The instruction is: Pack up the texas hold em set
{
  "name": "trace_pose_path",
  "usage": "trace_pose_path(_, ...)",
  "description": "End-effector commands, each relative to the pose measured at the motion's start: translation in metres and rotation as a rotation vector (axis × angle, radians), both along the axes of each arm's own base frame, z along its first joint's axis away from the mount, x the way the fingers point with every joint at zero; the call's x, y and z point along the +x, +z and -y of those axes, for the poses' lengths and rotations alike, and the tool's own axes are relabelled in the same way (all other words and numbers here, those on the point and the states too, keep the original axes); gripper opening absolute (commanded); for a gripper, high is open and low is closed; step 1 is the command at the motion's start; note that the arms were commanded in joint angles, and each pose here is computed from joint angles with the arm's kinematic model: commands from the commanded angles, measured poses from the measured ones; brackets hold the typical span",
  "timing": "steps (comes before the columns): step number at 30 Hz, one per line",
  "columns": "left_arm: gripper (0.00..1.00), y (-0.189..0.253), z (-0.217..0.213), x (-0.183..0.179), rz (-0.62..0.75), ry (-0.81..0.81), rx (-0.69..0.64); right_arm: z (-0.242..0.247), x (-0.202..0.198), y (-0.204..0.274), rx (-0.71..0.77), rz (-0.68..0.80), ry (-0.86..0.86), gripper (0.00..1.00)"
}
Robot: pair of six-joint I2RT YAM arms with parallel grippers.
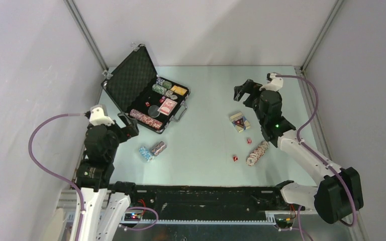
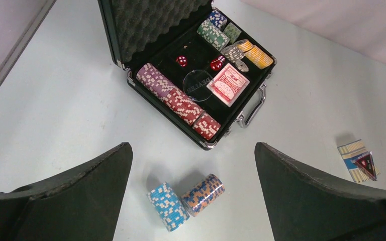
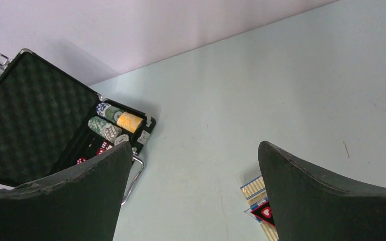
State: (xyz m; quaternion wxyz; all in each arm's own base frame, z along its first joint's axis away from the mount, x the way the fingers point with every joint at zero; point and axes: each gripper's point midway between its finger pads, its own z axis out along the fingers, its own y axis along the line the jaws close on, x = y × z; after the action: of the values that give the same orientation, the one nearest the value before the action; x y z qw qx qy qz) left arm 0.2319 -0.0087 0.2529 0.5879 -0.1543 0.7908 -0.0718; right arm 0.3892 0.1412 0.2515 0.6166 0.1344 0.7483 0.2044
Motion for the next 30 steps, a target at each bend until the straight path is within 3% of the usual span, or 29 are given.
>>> trace_pose_path(1, 1.0, 0.003, -0.005, 0.001, 0.021, 0.025, 0.005, 0.004, 0.0, 0.027, 0.019, 0.082, -0.021, 0.98)
trace_pose_path(10, 1.0, -0.009, -0.01, 0.002, -0.027, 0.058, 0.016, 0.007, 0.001, 0.024, 0.024, 0.07, -0.043, 0.98)
trace_pose_path(17, 1.0, -0.024, 0.002, 0.013, -0.097, -0.012, 0.014, 0.003, 0.003, 0.025, 0.029, 0.079, -0.013, 0.98)
trace_pose_path(24, 1.0, -0.042, 0.034, 0.041, -0.25, -0.111, -0.114, 0.017, 0.008, 0.01, 0.028, 0.031, -0.09, 0.95)
trace_pose_path(26, 1.0, -0.035, 0.044, 0.052, -0.216, -0.149, -0.115, 0.019, 0.008, 0.009, 0.032, 0.023, -0.078, 0.95)
trace_pose_path(30, 1.0, -0.009, 0.044, 0.077, -0.088, -0.082, 0.034, 0.013, 0.011, 0.008, 0.044, 0.024, -0.021, 0.94)
